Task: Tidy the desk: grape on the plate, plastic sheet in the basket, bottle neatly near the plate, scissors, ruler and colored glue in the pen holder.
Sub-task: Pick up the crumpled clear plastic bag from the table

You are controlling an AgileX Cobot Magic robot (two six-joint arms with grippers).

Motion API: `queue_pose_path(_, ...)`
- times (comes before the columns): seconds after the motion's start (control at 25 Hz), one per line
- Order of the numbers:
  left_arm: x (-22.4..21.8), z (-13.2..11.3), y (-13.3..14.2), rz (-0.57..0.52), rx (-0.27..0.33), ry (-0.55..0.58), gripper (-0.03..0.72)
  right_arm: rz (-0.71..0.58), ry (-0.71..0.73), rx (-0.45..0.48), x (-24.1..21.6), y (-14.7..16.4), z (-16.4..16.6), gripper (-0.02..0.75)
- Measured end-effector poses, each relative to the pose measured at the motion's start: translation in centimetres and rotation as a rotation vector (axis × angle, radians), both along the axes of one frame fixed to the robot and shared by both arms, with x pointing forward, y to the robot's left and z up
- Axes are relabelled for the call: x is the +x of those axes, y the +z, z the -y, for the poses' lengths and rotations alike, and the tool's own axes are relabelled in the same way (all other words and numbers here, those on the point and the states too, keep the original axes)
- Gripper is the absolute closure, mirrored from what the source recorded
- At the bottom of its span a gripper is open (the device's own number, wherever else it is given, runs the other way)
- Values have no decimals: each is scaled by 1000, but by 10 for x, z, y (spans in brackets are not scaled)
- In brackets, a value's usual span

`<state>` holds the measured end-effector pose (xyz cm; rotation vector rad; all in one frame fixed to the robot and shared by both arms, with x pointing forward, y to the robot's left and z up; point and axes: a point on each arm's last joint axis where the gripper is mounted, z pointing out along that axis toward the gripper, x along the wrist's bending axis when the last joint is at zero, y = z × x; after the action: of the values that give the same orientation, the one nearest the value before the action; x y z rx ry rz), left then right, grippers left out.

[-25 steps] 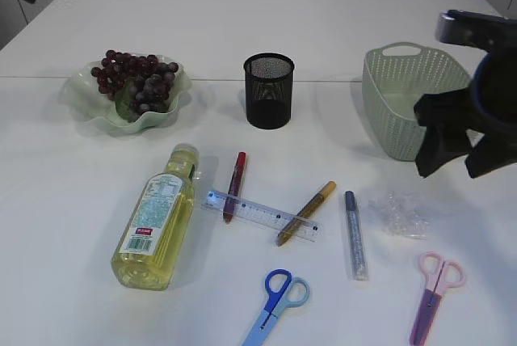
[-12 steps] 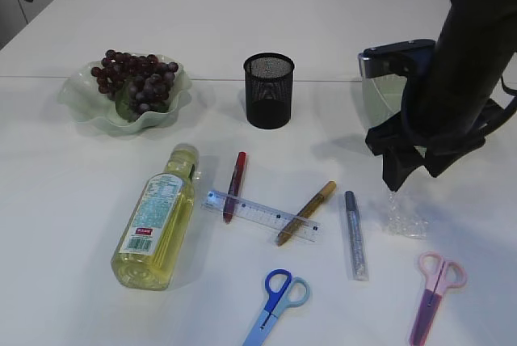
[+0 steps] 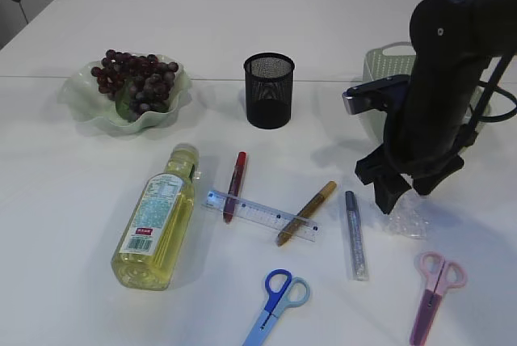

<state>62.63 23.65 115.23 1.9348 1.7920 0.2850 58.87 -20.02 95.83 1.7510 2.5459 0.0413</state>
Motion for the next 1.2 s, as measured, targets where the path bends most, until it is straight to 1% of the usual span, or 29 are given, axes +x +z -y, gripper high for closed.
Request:
queue_pose_path(0.08, 0, 0, 0, -1, 2, 0, 231, -16, 3, -6, 2, -9, -1, 245)
queue_pose_path(0.2, 0, 0, 0, -1, 2, 0, 231, -4, 4, -4, 6, -15, -1, 245)
queue_pose_path(0.64, 0, 0, 0, -1, 4, 1, 231, 1, 8, -3, 9, -21, -2, 246)
queue_pose_path(0.72, 0, 0, 0, -1, 4, 1, 232, 1, 8, -3, 9, -21, -2, 258)
queue_pose_path(0.88, -1, -1, 2, 4, 4, -1, 244, -7, 8, -7, 9, -24, -2, 308)
queue_pose_path(1.0, -7, -1, 10, 26, 2, -1, 249, -36, 9, -16, 8, -30, -2, 351)
queue_pose_path(1.08, -13, -2, 18, 45, -1, -1, 250, -38, 9, -17, 9, -30, -2, 406)
queue_pose_path(1.2, -20, -3, 28, 71, -2, -1, 251, -35, 5, -16, 11, -29, -3, 555)
